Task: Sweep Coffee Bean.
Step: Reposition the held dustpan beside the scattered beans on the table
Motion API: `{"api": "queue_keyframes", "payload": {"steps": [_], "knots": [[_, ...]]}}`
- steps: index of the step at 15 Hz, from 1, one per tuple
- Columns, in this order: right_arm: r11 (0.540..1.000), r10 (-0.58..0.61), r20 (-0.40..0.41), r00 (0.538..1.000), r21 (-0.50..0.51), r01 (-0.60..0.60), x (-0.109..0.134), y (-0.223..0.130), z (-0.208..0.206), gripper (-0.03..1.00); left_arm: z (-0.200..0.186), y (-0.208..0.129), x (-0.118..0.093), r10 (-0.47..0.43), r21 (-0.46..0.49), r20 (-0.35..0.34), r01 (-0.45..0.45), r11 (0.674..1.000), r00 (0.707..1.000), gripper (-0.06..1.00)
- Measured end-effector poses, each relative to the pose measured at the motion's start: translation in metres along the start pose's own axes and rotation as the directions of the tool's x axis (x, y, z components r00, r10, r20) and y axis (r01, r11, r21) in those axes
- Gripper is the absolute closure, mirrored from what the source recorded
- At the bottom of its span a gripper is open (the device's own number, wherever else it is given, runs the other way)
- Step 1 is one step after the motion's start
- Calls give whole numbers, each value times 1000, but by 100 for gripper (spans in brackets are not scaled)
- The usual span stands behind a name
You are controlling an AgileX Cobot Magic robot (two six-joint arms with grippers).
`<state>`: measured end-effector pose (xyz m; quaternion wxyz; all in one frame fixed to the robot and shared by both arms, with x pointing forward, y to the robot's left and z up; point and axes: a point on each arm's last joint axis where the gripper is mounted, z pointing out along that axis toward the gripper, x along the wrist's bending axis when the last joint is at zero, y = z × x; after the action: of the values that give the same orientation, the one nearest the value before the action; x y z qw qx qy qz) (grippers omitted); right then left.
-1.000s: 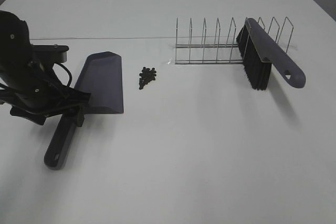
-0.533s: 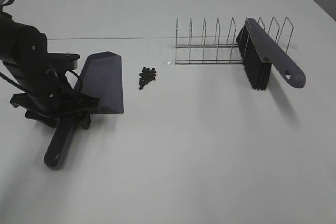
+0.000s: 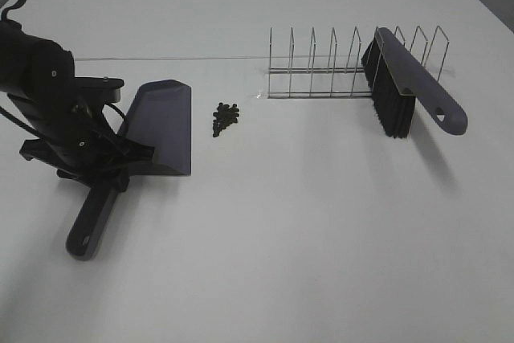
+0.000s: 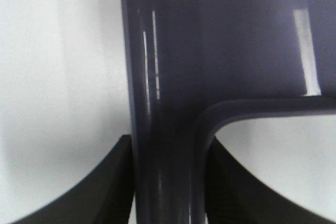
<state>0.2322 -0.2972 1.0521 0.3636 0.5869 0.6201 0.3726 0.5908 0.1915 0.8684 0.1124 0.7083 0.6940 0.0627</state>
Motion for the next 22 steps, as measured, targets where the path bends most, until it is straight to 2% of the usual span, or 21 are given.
{"api": "queue_keyframes", "payload": {"steps": [8,11,12,13,16,22], "knots": [[1000,0,0,1000,0,0,0,0,0,23,-13,-4,2,-26,36,-21,27,999,999,58],[1000,0,0,1000,0,0,0,0,0,23,-55,3,1,-18,-42,-5,18,999,1000,58],[1000,0,0,1000,0,0,0,0,0,23,-82,6,1,-12,-104,9,13,994,1000,58],[1000,0,0,1000,0,0,0,0,0,23,-94,6,1,-11,-130,16,13,991,1000,58],[1000,0,0,1000,0,0,0,0,0,23,-111,6,1,-11,-164,26,15,986,1000,58],[1000,0,0,1000,0,0,0,0,0,23,-113,5,3,5,-151,4,-4,988,1000,58]]}}
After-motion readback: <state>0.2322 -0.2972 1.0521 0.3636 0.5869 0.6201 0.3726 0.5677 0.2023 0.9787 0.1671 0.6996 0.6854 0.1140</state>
